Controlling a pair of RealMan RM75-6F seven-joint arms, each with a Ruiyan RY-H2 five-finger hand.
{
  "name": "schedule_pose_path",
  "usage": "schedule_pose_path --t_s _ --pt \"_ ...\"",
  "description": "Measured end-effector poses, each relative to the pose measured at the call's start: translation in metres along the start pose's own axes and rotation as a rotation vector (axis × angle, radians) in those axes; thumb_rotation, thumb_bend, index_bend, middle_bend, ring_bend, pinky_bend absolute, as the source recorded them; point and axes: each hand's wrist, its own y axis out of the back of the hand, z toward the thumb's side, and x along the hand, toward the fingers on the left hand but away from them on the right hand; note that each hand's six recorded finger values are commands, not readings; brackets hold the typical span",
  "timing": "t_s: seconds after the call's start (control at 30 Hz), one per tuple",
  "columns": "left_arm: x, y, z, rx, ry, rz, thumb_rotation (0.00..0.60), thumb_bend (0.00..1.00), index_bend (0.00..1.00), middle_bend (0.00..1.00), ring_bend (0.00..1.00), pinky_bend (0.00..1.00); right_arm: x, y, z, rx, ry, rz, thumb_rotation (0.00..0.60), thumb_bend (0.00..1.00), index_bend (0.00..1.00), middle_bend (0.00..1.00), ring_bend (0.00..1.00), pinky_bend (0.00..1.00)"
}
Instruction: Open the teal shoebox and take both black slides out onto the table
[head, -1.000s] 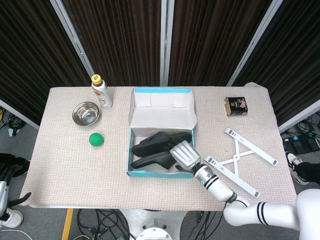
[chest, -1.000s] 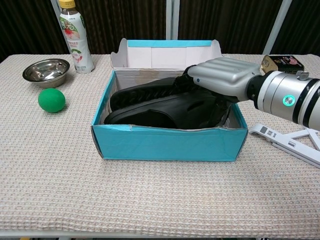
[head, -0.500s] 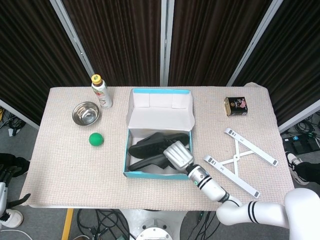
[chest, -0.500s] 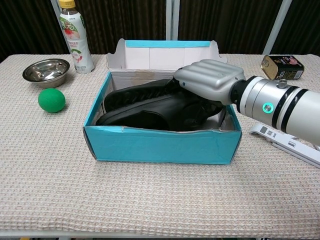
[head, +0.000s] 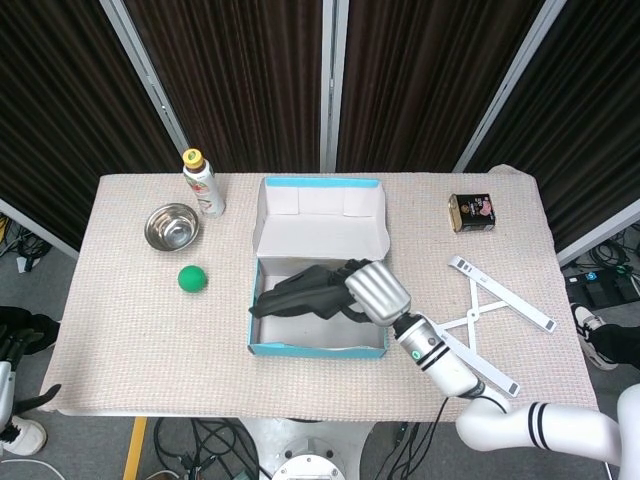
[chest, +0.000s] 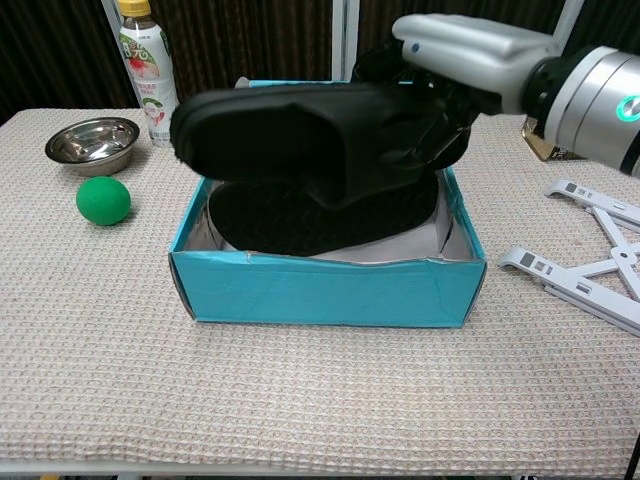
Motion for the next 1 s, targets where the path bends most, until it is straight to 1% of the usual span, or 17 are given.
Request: schedule_pose_path --t_s 0.07,0.17,0.2,0.27,0.3,0.37,0.43,0.47,0.6,0.67,0.7,0.77,0.8,0.83,0.87,0.93,1.0 --pt "0.001 0.001 0.001 0.002 -0.005 0.004 0.600 0.00 0.25 0.19 0.05 0.12 0.006 0.014 -0.013 -0.038 -0.031 -0.029 0.600 0.44 0.70 0.57 0.36 0.50" --pt "0.003 0.003 0.002 0.007 -0.013 0.005 0.600 0.00 0.25 0.19 0.05 0.12 0.020 0.042 -0.048 -0.079 -0.121 -0.103 0.600 0.44 0.70 0.57 0.36 0.50" --pt "0.004 0.003 0.003 0.008 -0.016 0.006 0.600 0.00 0.25 0.19 0.05 0.12 0.026 0.051 -0.063 -0.099 -0.165 -0.130 0.600 0.44 0.69 0.57 0.36 0.50" --pt "0.005 0.003 0.005 0.011 -0.020 0.006 0.600 0.00 0.25 0.19 0.05 0.12 0.035 0.059 -0.085 -0.143 -0.232 -0.153 0.600 0.44 0.68 0.57 0.36 0.50" --pt "0.005 0.003 0.006 0.012 -0.022 0.006 0.600 0.00 0.25 0.19 0.05 0.12 0.042 0.062 -0.100 -0.177 -0.280 -0.163 0.600 0.43 0.68 0.57 0.36 0.50" --pt "0.006 0.003 0.007 0.014 -0.026 0.004 0.600 0.00 0.25 0.19 0.05 0.12 0.052 0.063 -0.122 -0.233 -0.353 -0.172 0.600 0.42 0.65 0.56 0.35 0.50" --pt "0.007 0.004 0.010 0.016 -0.030 0.003 0.600 0.00 0.25 0.19 0.05 0.12 0.064 0.058 -0.147 -0.308 -0.438 -0.159 0.600 0.42 0.62 0.54 0.34 0.50" --pt "0.008 0.004 0.011 0.016 -0.032 0.003 0.600 0.00 0.25 0.19 0.05 0.12 0.066 0.056 -0.152 -0.325 -0.454 -0.151 0.600 0.42 0.61 0.53 0.33 0.50" --pt "0.009 0.006 0.016 0.022 -0.041 0.005 0.600 0.00 0.25 0.19 0.05 0.12 0.073 0.035 -0.181 -0.416 -0.540 -0.082 0.600 0.42 0.55 0.49 0.29 0.48" --pt "0.009 0.007 0.017 0.026 -0.042 0.006 0.600 0.00 0.25 0.19 0.05 0.12 0.074 0.024 -0.191 -0.464 -0.570 -0.060 0.600 0.42 0.50 0.47 0.27 0.44" --pt "0.008 0.008 0.017 0.029 -0.041 0.007 0.600 0.00 0.25 0.19 0.05 0.12 0.073 0.016 -0.196 -0.502 -0.586 -0.049 0.600 0.42 0.45 0.44 0.25 0.39" --pt "0.007 0.010 0.016 0.032 -0.037 0.009 0.600 0.00 0.25 0.19 0.05 0.12 0.070 0.005 -0.200 -0.568 -0.606 -0.035 0.600 0.41 0.29 0.36 0.17 0.31" --pt "0.006 0.011 0.016 0.034 -0.034 0.009 0.600 0.00 0.25 0.19 0.05 0.12 0.067 -0.002 -0.203 -0.613 -0.619 -0.025 0.600 0.41 0.20 0.31 0.13 0.27" --pt "0.006 0.011 0.015 0.036 -0.032 0.009 0.600 0.00 0.25 0.19 0.05 0.12 0.066 -0.007 -0.204 -0.643 -0.627 -0.015 0.600 0.40 0.11 0.22 0.08 0.21" --pt "0.005 0.012 0.015 0.038 -0.031 0.009 0.600 0.00 0.25 0.19 0.05 0.12 0.064 -0.012 -0.204 -0.671 -0.633 -0.002 0.600 0.39 0.03 0.11 0.03 0.14" --pt "0.006 0.013 0.014 0.045 -0.032 0.007 0.600 0.00 0.25 0.19 0.05 0.12 0.061 -0.021 -0.202 -0.727 -0.641 0.032 0.600 0.36 0.00 0.02 0.00 0.04" --pt "0.008 0.015 0.015 0.060 -0.041 0.006 0.600 0.00 0.25 0.19 0.05 0.12 0.059 -0.025 -0.202 -0.778 -0.643 0.039 0.600 0.33 0.00 0.00 0.00 0.00"
